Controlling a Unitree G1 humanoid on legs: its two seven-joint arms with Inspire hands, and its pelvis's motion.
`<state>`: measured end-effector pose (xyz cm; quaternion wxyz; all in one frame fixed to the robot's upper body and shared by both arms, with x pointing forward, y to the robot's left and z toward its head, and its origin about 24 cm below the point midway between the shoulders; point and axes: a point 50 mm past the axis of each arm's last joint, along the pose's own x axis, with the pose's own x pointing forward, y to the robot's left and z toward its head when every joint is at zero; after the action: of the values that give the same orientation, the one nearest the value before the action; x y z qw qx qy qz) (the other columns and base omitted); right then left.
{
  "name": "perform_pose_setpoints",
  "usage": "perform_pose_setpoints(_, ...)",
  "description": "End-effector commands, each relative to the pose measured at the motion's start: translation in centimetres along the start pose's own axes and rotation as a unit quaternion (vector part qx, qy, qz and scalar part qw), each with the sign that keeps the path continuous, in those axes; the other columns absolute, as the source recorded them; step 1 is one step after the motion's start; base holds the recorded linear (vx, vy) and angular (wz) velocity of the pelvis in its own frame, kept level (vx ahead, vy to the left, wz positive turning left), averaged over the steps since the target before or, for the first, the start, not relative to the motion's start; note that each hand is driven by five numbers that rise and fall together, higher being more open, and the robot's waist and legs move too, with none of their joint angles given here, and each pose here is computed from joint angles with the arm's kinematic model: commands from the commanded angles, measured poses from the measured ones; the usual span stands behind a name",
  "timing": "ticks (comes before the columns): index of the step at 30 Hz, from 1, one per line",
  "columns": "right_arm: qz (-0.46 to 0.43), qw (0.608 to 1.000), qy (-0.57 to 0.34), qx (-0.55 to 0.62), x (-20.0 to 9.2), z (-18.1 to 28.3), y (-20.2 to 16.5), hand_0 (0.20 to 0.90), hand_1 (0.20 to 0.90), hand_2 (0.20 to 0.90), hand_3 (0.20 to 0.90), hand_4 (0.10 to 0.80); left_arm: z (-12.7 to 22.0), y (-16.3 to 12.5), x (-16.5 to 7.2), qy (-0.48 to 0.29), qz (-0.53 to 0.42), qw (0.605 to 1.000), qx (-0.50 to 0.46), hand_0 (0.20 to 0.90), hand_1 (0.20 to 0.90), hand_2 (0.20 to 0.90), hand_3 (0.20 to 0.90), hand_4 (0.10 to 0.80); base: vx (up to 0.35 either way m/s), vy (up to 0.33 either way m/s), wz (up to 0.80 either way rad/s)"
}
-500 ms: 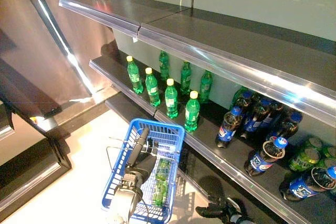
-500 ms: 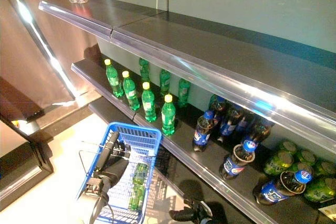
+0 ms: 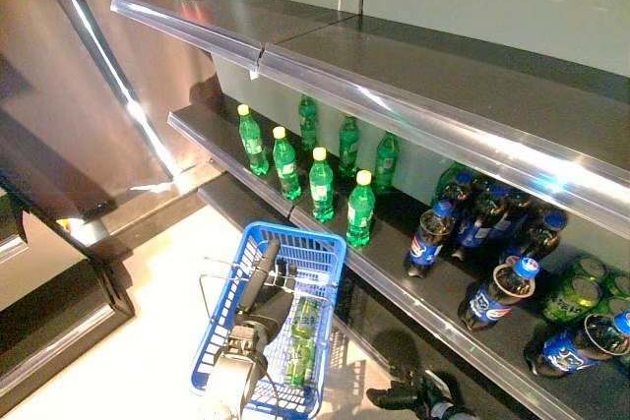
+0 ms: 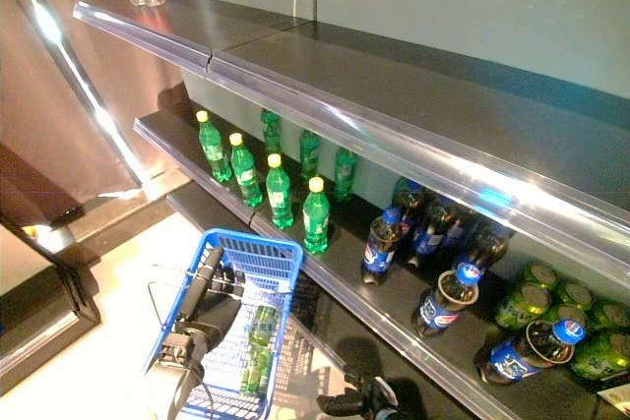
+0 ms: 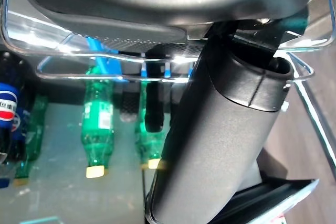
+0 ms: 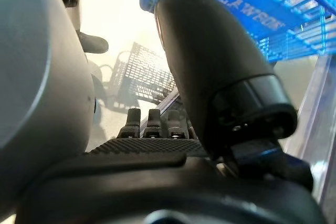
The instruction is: Pick up the drink and place into the basket.
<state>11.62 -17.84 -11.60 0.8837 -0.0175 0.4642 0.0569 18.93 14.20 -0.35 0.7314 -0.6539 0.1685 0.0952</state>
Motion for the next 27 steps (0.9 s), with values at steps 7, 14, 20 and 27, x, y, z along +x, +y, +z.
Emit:
perform_pose_setpoints(7,0.091,0.941,-0.312,-0.097,-4.2,11.5,2.2,0.900,0.900,0.900,0.900,0.800,2.6,-12.0,-1.9,-0.054,-0.346,0.937,-0.017,0.300,0.300,0.300,0.200,0.100,0.000,0.000,0.00)
perform_pose_setpoints(14,0.055,0.871,-0.471,-0.130,-8.6,17.6,1.4,0.900,0.900,0.900,0.900,0.800,3.3,-12.0,-1.9,-0.063,-0.340,0.938,-0.017,0.300,0.300,0.300,0.200,0.100,0.000,0.000,0.00)
perform_pose_setpoints(20,0.015,0.828,-0.544,-0.136,-11.2,19.8,0.8,0.900,0.900,0.900,0.900,0.800,3.6,-12.2,-2.2,-0.064,-0.337,0.939,-0.018,0.300,0.300,0.300,0.200,0.100,0.000,0.000,0.00)
perform_pose_setpoints(27,-0.108,0.743,-0.646,-0.141,-14.7,21.4,-0.6,0.900,0.900,0.900,0.900,0.800,4.1,-12.2,-2.6,-0.069,-0.336,0.939,-0.018,0.300,0.300,0.300,0.200,0.100,-0.001,0.002,-0.01)
